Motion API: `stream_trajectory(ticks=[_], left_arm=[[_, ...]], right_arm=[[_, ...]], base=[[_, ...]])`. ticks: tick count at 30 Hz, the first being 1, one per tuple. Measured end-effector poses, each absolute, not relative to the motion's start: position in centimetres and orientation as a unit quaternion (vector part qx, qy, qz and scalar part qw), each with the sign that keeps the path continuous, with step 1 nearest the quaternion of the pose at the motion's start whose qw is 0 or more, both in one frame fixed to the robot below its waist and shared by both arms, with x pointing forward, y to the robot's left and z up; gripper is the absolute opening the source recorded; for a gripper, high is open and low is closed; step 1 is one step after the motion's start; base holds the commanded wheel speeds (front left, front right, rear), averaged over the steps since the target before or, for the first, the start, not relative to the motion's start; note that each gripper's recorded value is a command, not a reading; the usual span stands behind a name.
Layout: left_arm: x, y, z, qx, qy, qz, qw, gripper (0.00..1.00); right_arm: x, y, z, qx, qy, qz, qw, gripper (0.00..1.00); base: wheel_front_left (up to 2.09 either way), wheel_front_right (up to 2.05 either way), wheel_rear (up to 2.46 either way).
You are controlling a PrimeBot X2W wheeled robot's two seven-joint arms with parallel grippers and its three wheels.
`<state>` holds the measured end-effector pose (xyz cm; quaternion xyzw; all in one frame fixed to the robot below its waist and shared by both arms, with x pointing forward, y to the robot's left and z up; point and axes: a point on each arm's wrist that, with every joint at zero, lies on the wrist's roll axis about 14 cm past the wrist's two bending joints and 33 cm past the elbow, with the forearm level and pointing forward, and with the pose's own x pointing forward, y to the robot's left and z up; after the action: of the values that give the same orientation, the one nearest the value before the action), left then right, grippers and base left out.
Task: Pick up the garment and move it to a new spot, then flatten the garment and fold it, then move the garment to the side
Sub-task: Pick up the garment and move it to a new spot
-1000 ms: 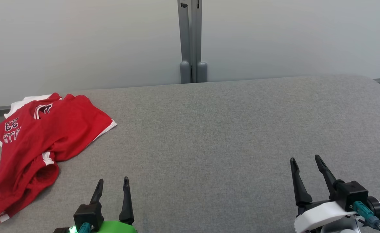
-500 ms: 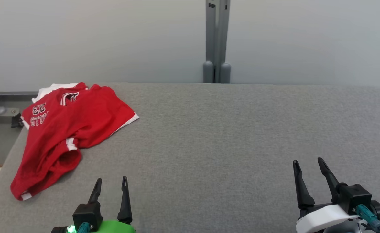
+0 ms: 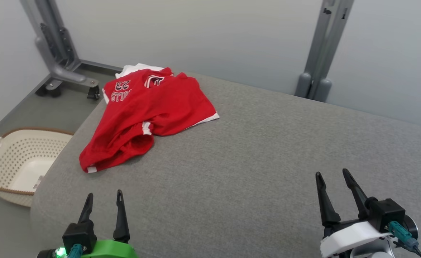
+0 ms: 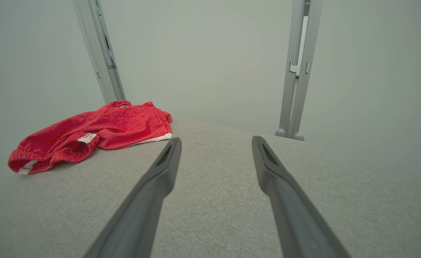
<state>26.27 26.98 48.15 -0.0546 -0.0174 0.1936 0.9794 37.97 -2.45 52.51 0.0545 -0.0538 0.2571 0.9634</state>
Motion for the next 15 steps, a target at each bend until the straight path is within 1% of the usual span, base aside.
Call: stream_trajectory(ticks=[7,15], left_arm=[[23.3,30.1,48.3,-0.053,-0.021,0.263,0.963,1.00],[22.2,30.9,47.6,-0.052,-0.008,0.287,0.957,1.00]], right_arm=[[38.5,2.2,52.5,0.056,-0.051,0.318,0.945,1.00],[38.8,3.7,51.6,0.059,-0.038,0.338,0.939,1.00]], base=[[0.00,0.00,0.00],[0.00,0.00,0.00]])
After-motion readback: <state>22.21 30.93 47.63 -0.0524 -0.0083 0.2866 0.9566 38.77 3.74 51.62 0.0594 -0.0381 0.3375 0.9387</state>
